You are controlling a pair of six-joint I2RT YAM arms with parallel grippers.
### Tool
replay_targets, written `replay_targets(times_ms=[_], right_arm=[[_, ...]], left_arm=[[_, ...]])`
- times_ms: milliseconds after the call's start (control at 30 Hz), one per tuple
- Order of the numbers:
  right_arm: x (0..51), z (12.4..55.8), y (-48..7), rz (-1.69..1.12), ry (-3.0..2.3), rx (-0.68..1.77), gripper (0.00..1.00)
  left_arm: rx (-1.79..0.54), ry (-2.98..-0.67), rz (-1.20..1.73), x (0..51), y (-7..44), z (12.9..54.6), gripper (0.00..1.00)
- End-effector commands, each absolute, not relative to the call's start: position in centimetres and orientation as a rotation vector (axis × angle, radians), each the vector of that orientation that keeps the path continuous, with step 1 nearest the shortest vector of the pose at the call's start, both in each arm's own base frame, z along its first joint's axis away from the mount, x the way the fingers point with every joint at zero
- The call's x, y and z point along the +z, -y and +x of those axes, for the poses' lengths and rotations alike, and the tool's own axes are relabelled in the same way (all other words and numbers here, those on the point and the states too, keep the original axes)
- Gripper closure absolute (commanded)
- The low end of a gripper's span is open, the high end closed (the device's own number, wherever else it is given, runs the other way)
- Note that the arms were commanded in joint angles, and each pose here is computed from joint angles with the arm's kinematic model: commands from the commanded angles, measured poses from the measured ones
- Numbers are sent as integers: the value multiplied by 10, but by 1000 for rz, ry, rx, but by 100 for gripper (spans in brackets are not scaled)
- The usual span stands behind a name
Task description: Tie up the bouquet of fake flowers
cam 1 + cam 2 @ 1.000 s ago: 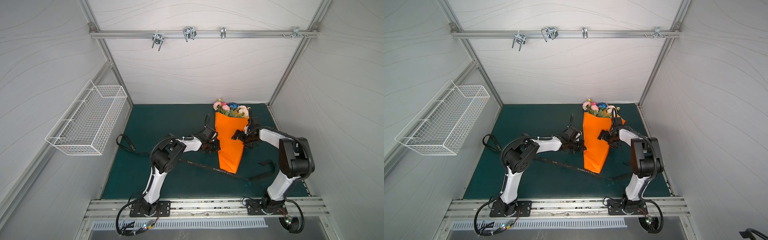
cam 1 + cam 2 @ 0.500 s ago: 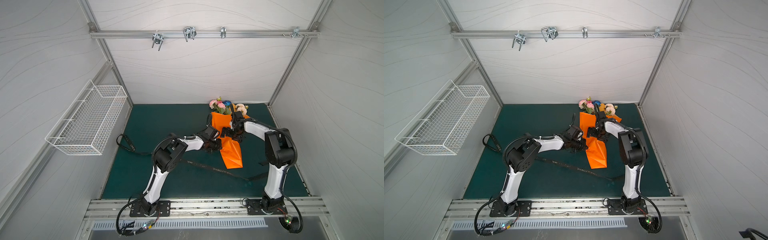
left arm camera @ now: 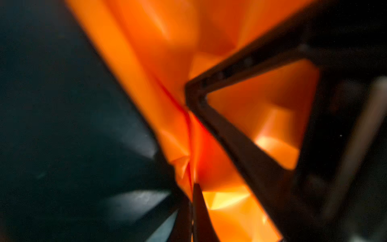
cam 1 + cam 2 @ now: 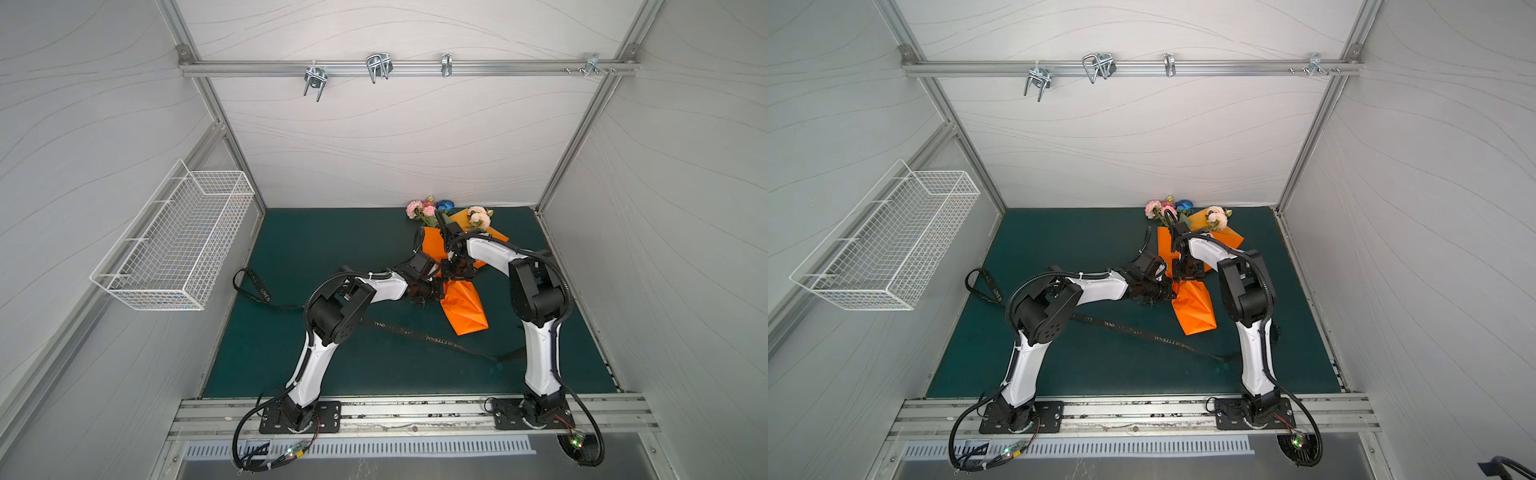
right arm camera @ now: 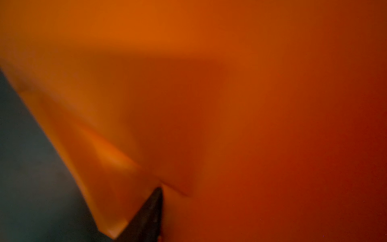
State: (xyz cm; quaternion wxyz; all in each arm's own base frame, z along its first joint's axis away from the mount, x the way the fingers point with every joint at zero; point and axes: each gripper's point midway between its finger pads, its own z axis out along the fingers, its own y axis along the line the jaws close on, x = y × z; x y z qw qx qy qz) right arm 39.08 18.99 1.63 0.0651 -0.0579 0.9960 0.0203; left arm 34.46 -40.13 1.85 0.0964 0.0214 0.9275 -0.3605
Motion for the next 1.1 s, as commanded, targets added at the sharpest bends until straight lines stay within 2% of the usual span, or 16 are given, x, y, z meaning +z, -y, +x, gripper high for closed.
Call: replay_targets(times_ms=[0, 67, 133, 233, 500, 767, 1067], right_arm=[[-47, 348, -179, -201, -3188, -46, 82], [-43, 353, -176, -197, -3161, -70, 93], [-34, 362, -175, -210, -3122, -85, 100], [-11, 376, -179, -232, -3065, -73, 100], [75, 377, -210, -175, -2910, 199, 100], [120, 332, -242, -33, -2850, 488, 100], [112, 230, -285, -8, -2887, 556, 100]], left_arm=[[-1044, -2775, 85, 16, 399, 331, 100], [-1027, -2753, 81, 27, 392, 332, 86], [-1010, -2723, 72, 42, 382, 334, 76], [-999, -2664, 43, 69, 360, 338, 61], [-771, -2531, -188, 115, 248, 341, 33], [-575, -2487, -390, 118, 157, 333, 15], [-522, -2523, -427, 111, 136, 310, 12]])
